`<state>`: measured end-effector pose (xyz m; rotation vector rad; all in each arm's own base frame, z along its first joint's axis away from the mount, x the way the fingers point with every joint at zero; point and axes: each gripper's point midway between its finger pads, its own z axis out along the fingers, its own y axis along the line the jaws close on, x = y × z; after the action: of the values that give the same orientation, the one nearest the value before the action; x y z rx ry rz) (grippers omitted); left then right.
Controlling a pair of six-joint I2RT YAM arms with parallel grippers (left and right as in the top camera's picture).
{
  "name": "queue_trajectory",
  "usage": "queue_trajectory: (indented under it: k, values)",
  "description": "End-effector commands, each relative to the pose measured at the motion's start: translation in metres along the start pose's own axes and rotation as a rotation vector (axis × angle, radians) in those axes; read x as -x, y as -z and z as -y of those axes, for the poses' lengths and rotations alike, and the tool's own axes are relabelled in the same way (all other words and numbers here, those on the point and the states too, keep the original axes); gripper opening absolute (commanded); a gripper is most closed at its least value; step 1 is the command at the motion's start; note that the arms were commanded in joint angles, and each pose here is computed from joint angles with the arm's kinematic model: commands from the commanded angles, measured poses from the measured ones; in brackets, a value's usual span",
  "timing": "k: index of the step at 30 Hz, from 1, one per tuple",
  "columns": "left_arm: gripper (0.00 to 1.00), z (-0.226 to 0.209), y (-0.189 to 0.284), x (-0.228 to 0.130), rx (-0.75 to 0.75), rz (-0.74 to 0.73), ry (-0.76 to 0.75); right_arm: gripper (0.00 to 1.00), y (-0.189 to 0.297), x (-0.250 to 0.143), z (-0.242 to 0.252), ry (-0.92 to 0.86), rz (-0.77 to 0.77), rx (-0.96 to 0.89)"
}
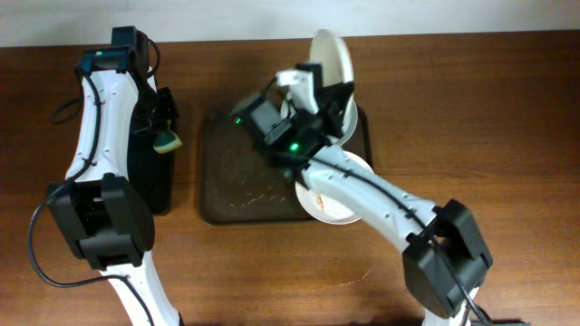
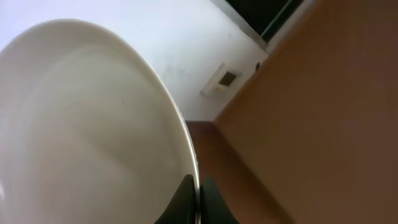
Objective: Clean dirty plates on tray and stack at the side
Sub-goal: 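Lift the scrubbed plate with the right gripper and set it on the table's right side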
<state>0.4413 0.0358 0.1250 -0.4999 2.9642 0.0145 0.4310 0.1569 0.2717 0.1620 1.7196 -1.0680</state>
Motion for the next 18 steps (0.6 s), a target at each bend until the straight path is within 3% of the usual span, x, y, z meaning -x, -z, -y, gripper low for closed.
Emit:
queue_trajectory:
  k: [1, 3, 5, 7, 9, 13, 15, 16, 18]
  values:
    - [0.01, 0.003, 0.01, 0.006, -0.017, 0.031, -0.015, 0.04, -0.008, 0.029, 0.012, -0.002, -0.026, 0.173]
    - [0.01, 0.004, 0.01, 0.006, -0.022, 0.029, -0.015, 0.04, -0.001, 0.052, 0.033, -0.099, -0.017, 0.341]
    - [0.01, 0.009, 0.01, 0.005, -0.054, 0.024, -0.016, 0.04, -0.004, 0.064, 0.092, -0.246, -0.032, 0.374]
    - [0.01, 0.01, 0.01, 0.005, -0.054, 0.026, -0.018, 0.04, -0.02, 0.045, 0.145, -0.37, -0.134, 0.437]
    - [0.01, 0.016, 0.01, 0.004, -0.056, 0.026, -0.031, 0.04, -0.037, 0.009, 0.17, -0.456, -0.3, 0.529]
    - [0.01, 0.057, 0.012, 0.001, -0.082, 0.065, -0.133, 0.04, -0.101, -0.118, 0.2, -0.617, -0.825, 0.56]
    - [0.01, 0.073, 0.013, -0.002, -0.092, 0.078, -0.167, 0.04, -0.126, -0.163, 0.194, -0.63, -0.965, 0.506]
    - [0.01, 0.086, 0.014, -0.004, -0.101, 0.087, -0.194, 0.04, -0.148, -0.208, 0.173, -0.589, -1.09, 0.477]
    - [0.01, 0.1, 0.015, -0.009, -0.109, 0.095, -0.224, 0.04, -0.167, -0.242, 0.14, -0.524, -1.176, 0.495]
